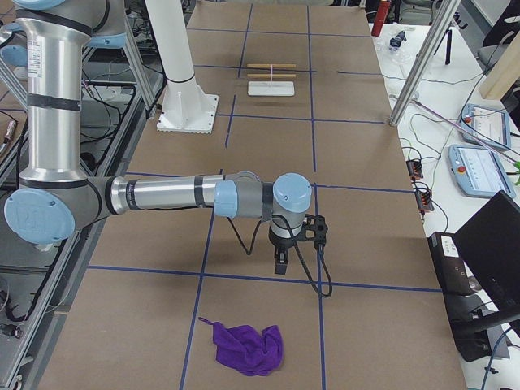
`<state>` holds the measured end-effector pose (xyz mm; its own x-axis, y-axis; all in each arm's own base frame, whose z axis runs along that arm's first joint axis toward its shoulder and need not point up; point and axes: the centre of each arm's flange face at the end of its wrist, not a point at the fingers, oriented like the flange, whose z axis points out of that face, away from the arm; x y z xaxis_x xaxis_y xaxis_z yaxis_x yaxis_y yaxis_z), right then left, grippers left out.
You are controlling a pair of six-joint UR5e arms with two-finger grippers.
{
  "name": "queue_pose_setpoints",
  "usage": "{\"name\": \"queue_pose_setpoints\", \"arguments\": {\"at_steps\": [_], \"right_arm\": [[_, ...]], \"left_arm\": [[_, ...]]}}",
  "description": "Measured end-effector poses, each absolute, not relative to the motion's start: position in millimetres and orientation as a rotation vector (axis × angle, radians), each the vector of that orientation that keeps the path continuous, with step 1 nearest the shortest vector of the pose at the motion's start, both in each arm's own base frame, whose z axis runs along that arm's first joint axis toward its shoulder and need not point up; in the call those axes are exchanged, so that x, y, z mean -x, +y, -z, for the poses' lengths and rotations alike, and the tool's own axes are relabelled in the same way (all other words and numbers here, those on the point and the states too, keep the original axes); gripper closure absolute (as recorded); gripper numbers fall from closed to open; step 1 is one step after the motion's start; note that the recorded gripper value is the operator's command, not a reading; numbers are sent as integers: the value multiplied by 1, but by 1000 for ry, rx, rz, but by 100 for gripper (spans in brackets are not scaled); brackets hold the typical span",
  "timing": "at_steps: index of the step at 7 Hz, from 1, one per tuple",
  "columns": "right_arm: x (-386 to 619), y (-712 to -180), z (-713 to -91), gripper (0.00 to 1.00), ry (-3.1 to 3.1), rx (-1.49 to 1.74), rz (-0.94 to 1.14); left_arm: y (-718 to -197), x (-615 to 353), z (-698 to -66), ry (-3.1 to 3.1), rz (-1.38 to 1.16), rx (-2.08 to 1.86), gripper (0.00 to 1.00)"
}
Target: Hang towel on rack
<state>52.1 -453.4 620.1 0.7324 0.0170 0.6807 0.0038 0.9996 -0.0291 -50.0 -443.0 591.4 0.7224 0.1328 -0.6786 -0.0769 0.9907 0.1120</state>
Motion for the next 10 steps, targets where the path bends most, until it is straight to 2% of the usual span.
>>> {"name": "queue_pose_setpoints", "arguments": {"at_steps": [4, 7, 10], "right_arm": [[-51, -460, -611, 0, -753, 10, 6], [-50, -474, -582, 0, -754, -217, 96], [-49, -447, -601, 0, -773, -270, 124]], "left_arm": [[-453, 50, -563, 750, -143, -139, 0], [-459, 50, -531, 744, -186, -253, 0], [-484, 49, -515, 731, -253, -440, 0]]}}
